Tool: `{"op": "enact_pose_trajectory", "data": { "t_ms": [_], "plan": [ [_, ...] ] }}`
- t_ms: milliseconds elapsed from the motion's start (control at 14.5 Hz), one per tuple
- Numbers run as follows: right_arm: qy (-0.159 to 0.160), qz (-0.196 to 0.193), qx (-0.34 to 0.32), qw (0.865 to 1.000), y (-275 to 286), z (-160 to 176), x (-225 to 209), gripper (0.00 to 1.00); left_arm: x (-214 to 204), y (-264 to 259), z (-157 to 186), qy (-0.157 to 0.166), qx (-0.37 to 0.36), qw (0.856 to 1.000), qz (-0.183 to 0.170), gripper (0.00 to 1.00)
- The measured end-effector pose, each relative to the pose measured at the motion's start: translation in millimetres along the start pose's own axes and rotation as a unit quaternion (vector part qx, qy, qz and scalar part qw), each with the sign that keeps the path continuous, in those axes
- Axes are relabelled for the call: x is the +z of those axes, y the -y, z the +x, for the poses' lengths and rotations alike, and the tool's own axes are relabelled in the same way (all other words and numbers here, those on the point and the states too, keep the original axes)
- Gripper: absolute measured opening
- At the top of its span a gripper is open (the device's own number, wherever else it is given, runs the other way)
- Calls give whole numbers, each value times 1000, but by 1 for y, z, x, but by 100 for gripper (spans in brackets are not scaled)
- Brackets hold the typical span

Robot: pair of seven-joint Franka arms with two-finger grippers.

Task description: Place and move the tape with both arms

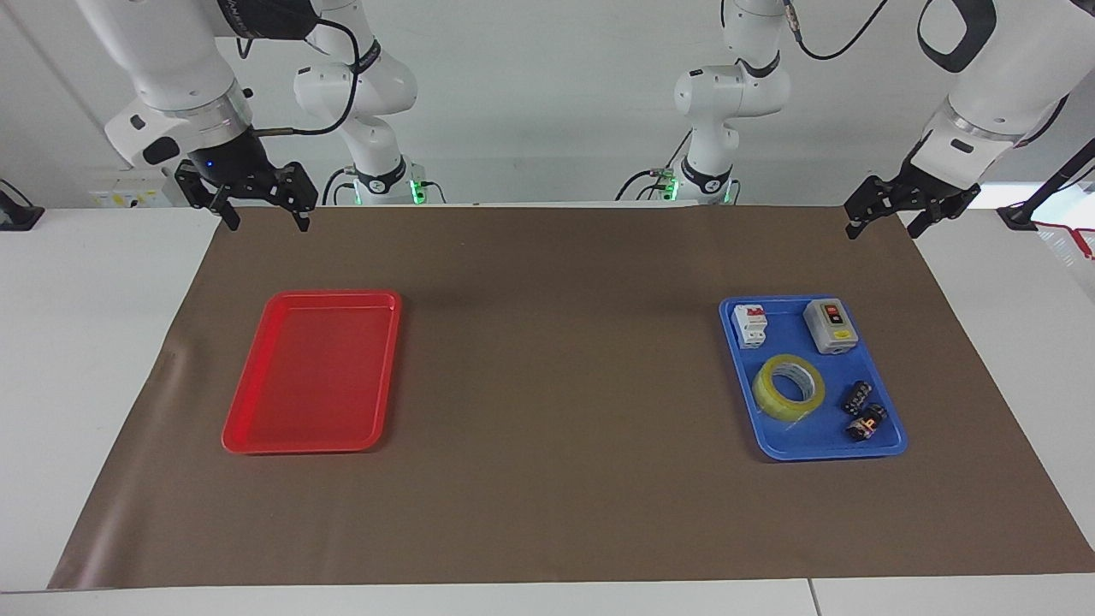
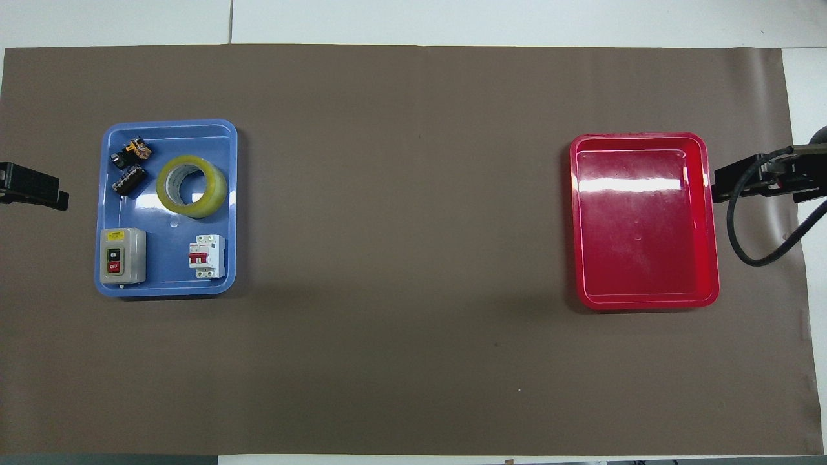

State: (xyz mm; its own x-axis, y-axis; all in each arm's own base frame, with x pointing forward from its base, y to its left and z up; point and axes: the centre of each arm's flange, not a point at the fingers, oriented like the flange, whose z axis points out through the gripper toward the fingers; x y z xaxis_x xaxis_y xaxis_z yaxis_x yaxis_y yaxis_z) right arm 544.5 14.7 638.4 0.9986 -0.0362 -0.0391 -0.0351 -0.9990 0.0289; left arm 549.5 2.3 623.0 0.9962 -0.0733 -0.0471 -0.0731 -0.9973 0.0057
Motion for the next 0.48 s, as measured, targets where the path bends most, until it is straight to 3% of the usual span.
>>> {"op": "enact_pose_trajectory", "data": {
  "t_ms": [482],
  "plan": [
    [0,0,1,1000,-1,0,0,100,0,0,0,0,0,1000,0,100]
  ]
}}
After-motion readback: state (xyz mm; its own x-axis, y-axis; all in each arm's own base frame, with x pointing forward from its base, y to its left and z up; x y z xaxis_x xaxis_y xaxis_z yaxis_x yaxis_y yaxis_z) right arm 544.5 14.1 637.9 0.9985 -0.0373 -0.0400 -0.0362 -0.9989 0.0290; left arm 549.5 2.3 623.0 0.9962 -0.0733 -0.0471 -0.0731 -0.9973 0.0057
